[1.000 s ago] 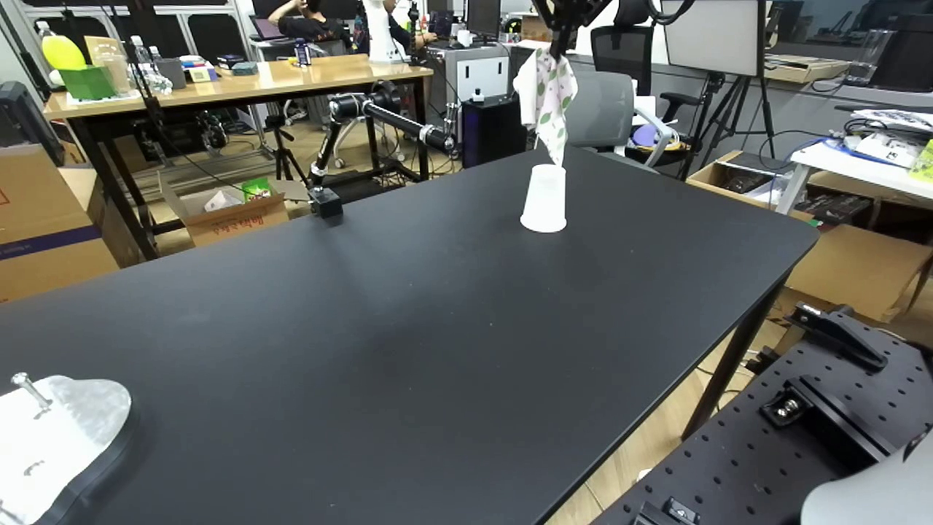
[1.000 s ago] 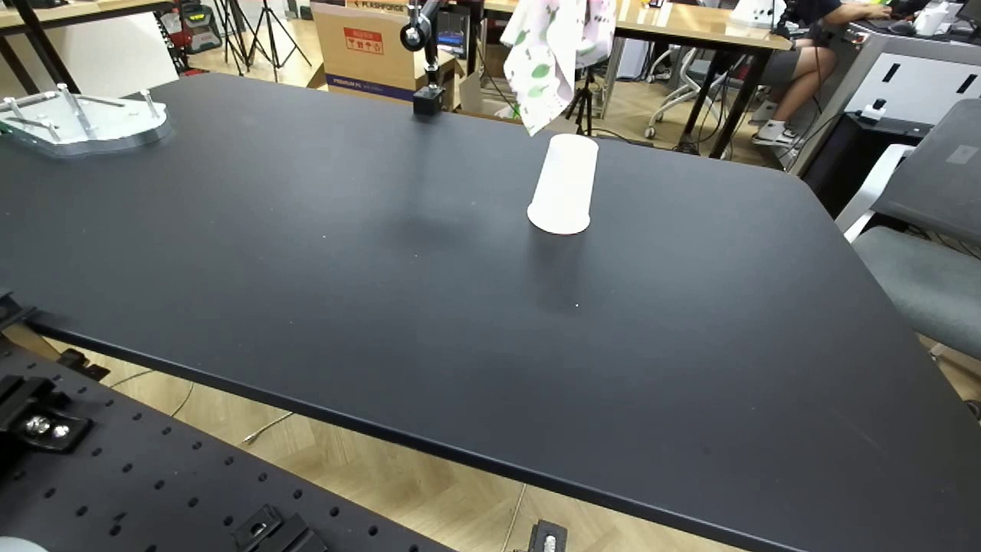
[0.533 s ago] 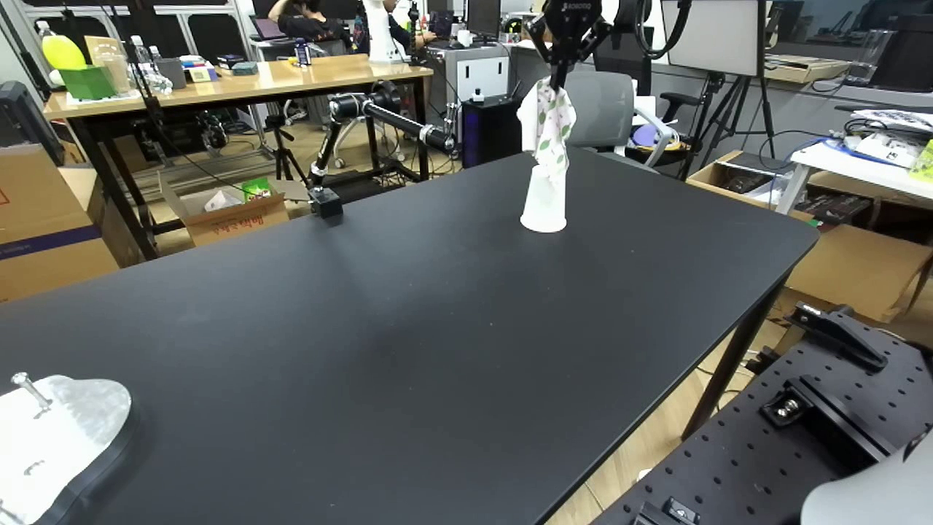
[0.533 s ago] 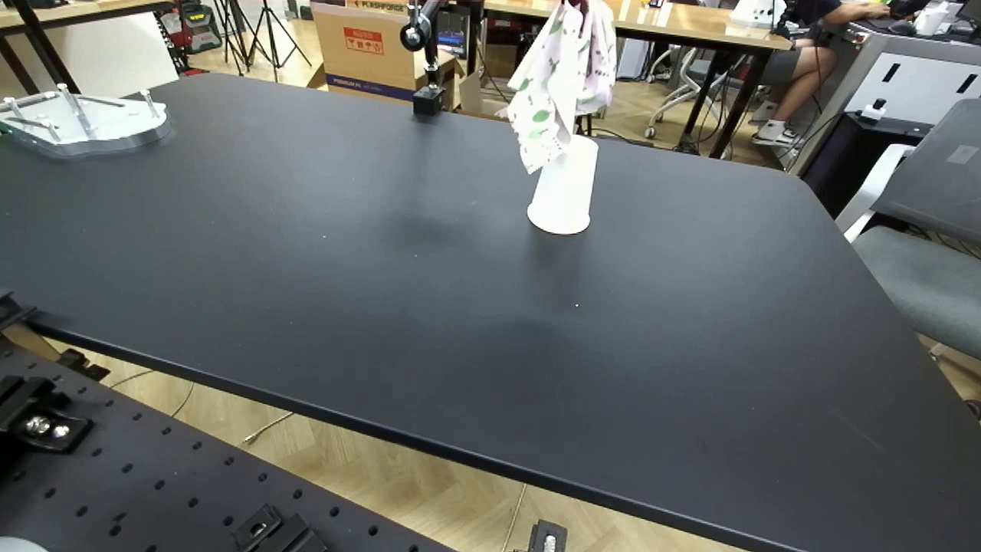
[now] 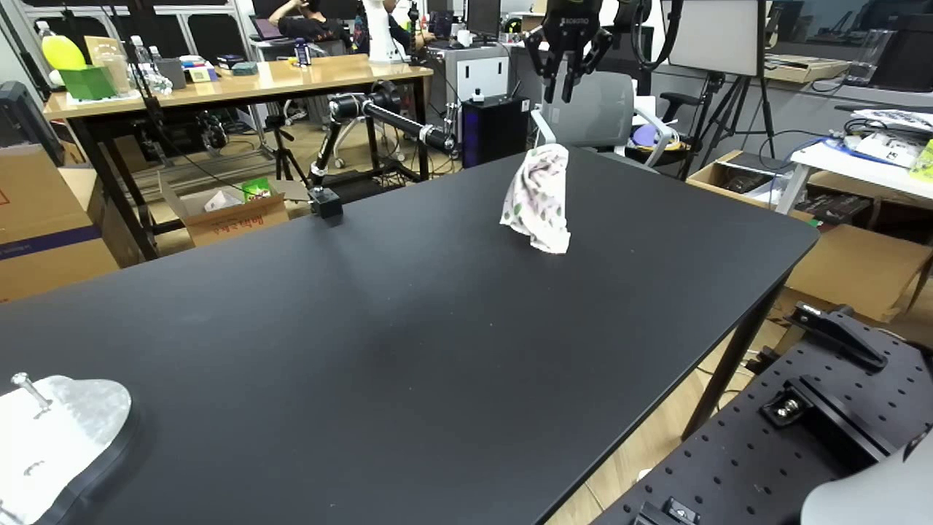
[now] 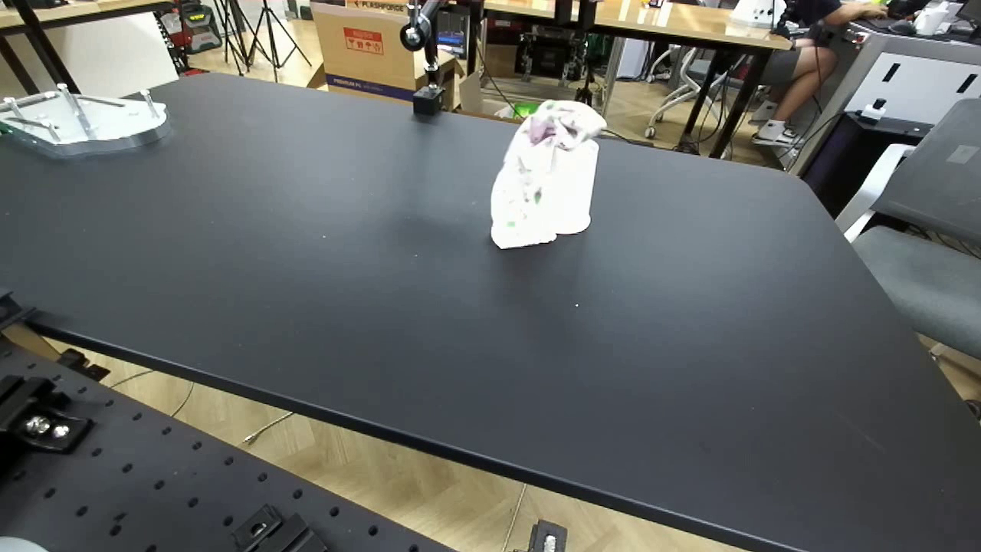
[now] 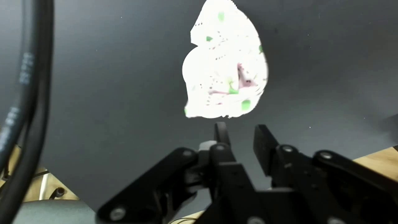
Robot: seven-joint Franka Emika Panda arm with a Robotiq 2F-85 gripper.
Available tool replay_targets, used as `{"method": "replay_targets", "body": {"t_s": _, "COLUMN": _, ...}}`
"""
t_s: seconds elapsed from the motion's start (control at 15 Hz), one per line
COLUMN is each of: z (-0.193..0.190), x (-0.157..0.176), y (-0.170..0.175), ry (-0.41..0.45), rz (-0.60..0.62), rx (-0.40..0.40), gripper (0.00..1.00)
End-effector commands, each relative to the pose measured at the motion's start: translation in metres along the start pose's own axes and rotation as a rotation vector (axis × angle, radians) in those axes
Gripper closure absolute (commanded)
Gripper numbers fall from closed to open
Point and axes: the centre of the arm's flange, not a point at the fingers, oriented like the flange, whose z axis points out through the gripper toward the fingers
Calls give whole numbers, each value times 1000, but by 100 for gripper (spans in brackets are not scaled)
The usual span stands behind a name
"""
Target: Put the cloth on the table
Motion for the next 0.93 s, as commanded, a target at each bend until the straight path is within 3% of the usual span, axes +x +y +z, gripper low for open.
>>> {"method": "replay_targets", "body": {"t_s": 0.0, "z": -8, "x": 11, "y": -2, "ry": -25, "rz": 47, "rx": 14, "gripper": 39}}
{"method": "replay_targets", "body": {"t_s": 0.4, "z": -33, "x": -6, "y": -19, "ry": -46, "rz": 7, "rx": 68, "gripper": 1}}
{"method": "replay_targets", "body": {"t_s": 0.6, "z": -42, "x": -23, "y": -32, "ry": -75, "rz": -30, "rx": 79, "gripper": 0}}
{"method": "replay_targets", "body": {"t_s": 0.67, "z": -29, "x": -9, "y": -28, "ry": -63, "rz": -22, "rx": 64, "gripper": 0}}
{"method": "replay_targets", "body": {"t_s": 0.87, "z": -29, "x": -10, "y": -31, "ry": -64, "rz": -29, "rx": 65, "gripper": 0}}
